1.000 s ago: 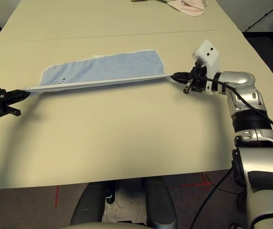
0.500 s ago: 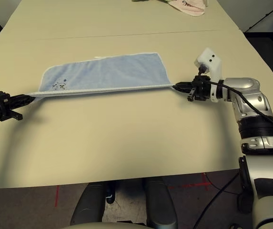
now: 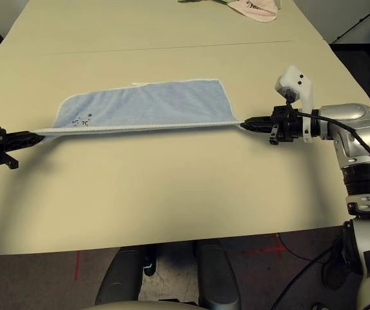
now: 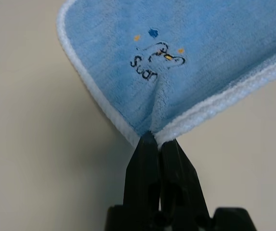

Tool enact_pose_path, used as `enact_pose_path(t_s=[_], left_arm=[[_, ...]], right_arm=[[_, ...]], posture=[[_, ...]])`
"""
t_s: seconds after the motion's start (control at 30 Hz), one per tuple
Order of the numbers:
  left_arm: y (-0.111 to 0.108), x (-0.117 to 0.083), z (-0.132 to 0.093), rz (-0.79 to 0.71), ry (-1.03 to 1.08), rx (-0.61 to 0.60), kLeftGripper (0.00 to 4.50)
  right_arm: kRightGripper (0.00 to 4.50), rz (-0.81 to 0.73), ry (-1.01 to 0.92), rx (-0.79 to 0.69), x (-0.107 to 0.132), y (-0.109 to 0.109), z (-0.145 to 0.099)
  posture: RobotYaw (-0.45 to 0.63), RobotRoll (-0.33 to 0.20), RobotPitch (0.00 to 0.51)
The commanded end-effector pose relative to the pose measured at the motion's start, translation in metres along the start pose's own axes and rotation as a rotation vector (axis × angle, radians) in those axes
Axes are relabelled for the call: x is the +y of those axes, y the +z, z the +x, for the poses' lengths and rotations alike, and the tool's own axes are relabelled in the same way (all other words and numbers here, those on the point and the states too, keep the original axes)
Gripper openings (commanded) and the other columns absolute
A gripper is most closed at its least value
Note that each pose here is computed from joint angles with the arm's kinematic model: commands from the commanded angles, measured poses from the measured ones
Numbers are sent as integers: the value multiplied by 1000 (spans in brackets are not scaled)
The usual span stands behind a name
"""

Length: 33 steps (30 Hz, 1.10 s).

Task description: Fold the towel and set it aside.

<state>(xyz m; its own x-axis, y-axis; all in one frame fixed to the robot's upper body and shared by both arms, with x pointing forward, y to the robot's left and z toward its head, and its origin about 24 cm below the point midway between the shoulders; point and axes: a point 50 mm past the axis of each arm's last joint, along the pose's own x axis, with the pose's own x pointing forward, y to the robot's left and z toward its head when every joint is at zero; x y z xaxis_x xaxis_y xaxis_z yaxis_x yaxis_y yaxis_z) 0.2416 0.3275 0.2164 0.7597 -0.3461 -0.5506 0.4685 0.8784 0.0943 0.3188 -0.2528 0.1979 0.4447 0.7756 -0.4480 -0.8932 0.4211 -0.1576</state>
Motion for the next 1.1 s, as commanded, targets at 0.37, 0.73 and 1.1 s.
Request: enact_pose_path(t_s=[0.37, 0.73, 1.1], left_arm=[[-12, -9, -15, 50, -146, 145, 31], [-4, 4, -16, 99, -76, 127, 31], [21, 23, -23, 181, 56, 97, 31]], right_arm=[[0, -4, 153, 137, 11, -5, -14], [0, -8, 231, 178, 17, -5, -30], [0, -132, -2, 184, -17, -9, -8]], posture=[[33, 0, 230], [20, 0, 230], [42, 0, 239]])
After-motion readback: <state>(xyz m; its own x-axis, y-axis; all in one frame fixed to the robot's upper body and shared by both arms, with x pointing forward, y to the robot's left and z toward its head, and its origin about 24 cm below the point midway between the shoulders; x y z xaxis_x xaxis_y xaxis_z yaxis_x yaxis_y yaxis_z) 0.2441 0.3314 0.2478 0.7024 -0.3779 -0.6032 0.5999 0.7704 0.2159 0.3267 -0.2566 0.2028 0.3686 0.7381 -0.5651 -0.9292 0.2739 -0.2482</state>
